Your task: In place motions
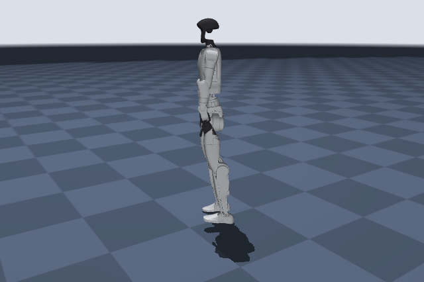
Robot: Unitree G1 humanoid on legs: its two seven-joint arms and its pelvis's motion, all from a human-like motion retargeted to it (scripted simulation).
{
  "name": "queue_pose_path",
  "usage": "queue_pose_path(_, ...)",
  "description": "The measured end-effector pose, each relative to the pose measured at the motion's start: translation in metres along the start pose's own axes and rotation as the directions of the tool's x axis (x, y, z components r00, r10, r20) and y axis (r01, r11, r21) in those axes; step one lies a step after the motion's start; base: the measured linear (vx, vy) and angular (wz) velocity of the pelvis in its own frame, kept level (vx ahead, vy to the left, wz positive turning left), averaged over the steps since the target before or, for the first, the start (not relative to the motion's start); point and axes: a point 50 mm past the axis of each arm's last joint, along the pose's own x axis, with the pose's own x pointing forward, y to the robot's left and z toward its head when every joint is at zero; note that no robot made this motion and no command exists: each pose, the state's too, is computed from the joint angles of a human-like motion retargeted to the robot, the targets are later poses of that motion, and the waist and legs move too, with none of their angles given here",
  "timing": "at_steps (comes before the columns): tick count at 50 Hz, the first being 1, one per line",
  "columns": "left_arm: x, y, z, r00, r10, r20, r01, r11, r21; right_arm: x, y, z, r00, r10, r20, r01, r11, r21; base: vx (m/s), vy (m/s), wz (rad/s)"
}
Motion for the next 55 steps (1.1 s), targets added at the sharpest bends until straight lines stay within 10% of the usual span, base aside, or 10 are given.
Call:
queue_pose_path(5, -0.071, -0.020, 0.144, 0.888, -0.013, 0.460, -0.114, 0.962, 0.247, -0.008, 0.082, -0.114, 0.898, 0.182, -0.401, -0.011, 0.920, 0.393, 0.00, 0.03, -0.04)
queue_pose_path(15, -0.166, -0.016, 0.226, 0.560, 0.041, 0.827, -0.438, 0.863, 0.254, -0.037, 0.138, -0.188, 0.813, 0.364, -0.454, 0.022, 0.761, 0.649, -0.01, 0.03, -0.20)
queue_pose_path(25, -0.015, -0.013, 0.057, 0.966, -0.024, 0.258, -0.018, 0.987, 0.160, -0.005, 0.062, -0.102, 0.904, 0.228, -0.362, -0.147, 0.960, 0.238, 0.03, 0.00, 0.01)
queue_pose_path(32, 0.020, -0.034, -0.181, 0.887, -0.243, -0.394, 0.054, 0.900, -0.432, -0.030, -0.043, 0.109, 0.946, 0.066, 0.318, 0.016, 0.968, -0.249, 0.08, -0.04, -0.36)
queue_pose_path(40, -0.015, -0.087, -0.311, 0.703, -0.403, -0.586, -0.043, 0.798, -0.601, -0.155, -0.077, 0.256, 0.494, 0.114, 0.862, 0.225, 0.941, -0.253, 0.01, 0.00, -0.18)
queue_pose_path(48, 0.012, -0.048, -0.244, 0.832, -0.149, -0.535, -0.187, 0.832, -0.522, -0.138, -0.073, 0.234, 0.459, 0.034, 0.888, 0.409, 0.879, -0.245, 0.00, -0.06, 0.23)
queue_pose_path(55, 0.010, -0.011, -0.024, 1.000, -0.005, -0.016, 0.000, 0.964, -0.264, -0.012, -0.028, 0.067, 0.940, -0.082, 0.331, 0.208, 0.908, -0.365, -0.02, -0.01, 0.11)
